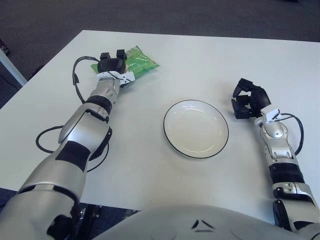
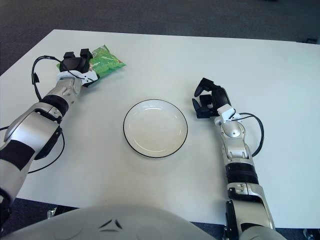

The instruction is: Put the snack into the plate.

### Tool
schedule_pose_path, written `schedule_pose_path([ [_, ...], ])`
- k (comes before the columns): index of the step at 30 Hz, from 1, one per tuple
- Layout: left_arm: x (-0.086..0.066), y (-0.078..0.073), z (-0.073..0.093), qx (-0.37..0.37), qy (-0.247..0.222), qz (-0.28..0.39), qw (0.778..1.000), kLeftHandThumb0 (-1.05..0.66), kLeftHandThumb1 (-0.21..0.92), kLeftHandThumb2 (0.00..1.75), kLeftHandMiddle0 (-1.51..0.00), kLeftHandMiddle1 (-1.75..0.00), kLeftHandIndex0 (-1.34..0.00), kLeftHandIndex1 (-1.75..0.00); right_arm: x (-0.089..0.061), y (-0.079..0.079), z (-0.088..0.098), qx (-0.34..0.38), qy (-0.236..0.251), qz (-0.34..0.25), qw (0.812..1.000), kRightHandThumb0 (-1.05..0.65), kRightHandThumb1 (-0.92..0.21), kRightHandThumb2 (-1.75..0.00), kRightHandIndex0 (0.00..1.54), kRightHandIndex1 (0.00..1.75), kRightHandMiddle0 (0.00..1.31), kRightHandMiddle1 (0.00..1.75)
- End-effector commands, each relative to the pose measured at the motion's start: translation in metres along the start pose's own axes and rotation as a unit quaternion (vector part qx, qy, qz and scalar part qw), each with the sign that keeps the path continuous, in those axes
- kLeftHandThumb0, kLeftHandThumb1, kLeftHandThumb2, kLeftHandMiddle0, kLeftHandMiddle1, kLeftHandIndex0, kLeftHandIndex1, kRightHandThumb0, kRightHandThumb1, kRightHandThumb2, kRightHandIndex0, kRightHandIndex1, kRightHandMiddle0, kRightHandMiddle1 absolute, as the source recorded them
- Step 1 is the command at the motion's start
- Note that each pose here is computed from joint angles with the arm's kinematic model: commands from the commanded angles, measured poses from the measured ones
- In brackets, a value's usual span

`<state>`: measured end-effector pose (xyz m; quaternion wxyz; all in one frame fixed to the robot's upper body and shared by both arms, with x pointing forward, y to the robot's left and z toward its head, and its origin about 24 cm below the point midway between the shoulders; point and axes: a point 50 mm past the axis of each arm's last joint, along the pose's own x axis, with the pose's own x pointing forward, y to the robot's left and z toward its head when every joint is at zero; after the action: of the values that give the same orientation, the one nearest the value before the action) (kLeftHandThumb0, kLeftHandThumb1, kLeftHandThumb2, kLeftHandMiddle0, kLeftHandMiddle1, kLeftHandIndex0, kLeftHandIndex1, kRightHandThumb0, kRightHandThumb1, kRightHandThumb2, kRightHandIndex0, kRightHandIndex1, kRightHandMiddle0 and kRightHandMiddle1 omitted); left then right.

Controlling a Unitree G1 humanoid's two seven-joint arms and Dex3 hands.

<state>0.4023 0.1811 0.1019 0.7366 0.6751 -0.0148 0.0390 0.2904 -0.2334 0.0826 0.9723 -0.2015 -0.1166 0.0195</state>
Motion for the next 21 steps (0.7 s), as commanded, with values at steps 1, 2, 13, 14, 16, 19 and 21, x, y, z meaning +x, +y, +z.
schedule_pose_path([
  [1,-0.016,-0.031,-0.007,-0.004,0.008,-0.053,0.999,0.00,0.11,1.46,-0.86,-1.47,-0.56,-1.74,-0.012,0.010,-0.016,0.016,0.040,0.010,0.999,-0.50,-0.28,-1.36,1.37,1.75,0.65,1.75],
  [2,-0.015,-0.030,-0.005,-0.009,0.006,-0.050,0.999,0.00,0.10,1.48,-0.88,-1.46,-0.57,-1.75,-0.012,0.010,-0.015,0.012,0.037,0.008,0.999,-0.50,-0.28,-1.36,1.37,1.75,0.65,1.75],
  [13,-0.009,-0.021,0.003,-0.043,-0.015,-0.052,0.998,0.00,0.06,1.56,-0.87,-1.58,-0.58,-1.75,-0.012,0.011,-0.016,0.009,0.036,0.012,0.999,-0.51,-0.26,-1.39,1.38,1.75,0.67,1.75],
  [14,-0.009,-0.021,0.003,-0.044,-0.016,-0.052,0.998,0.00,0.06,1.57,-0.86,-1.59,-0.58,-1.75,-0.012,0.011,-0.016,0.010,0.037,0.012,0.999,-0.51,-0.26,-1.39,1.38,1.75,0.67,1.75],
  [16,-0.008,-0.020,0.004,-0.051,-0.018,-0.052,0.997,0.00,0.06,1.57,-0.86,-1.60,-0.58,-1.75,-0.012,0.011,-0.016,0.013,0.038,0.010,0.999,-0.51,-0.26,-1.39,1.38,1.75,0.66,1.75],
  [19,-0.007,-0.017,0.006,-0.063,-0.022,-0.050,0.997,0.00,0.05,1.58,-0.85,-1.61,-0.58,-1.75,-0.012,0.010,-0.015,0.020,0.037,0.006,0.999,-0.51,-0.26,-1.39,1.38,1.75,0.66,1.75],
  [21,-0.004,-0.011,0.010,-0.075,-0.029,-0.041,0.996,0.00,0.05,1.58,-0.85,-1.62,-0.58,-1.75,-0.012,0.010,-0.015,0.028,0.037,0.004,0.999,-0.50,-0.26,-1.39,1.37,1.75,0.66,1.75],
])
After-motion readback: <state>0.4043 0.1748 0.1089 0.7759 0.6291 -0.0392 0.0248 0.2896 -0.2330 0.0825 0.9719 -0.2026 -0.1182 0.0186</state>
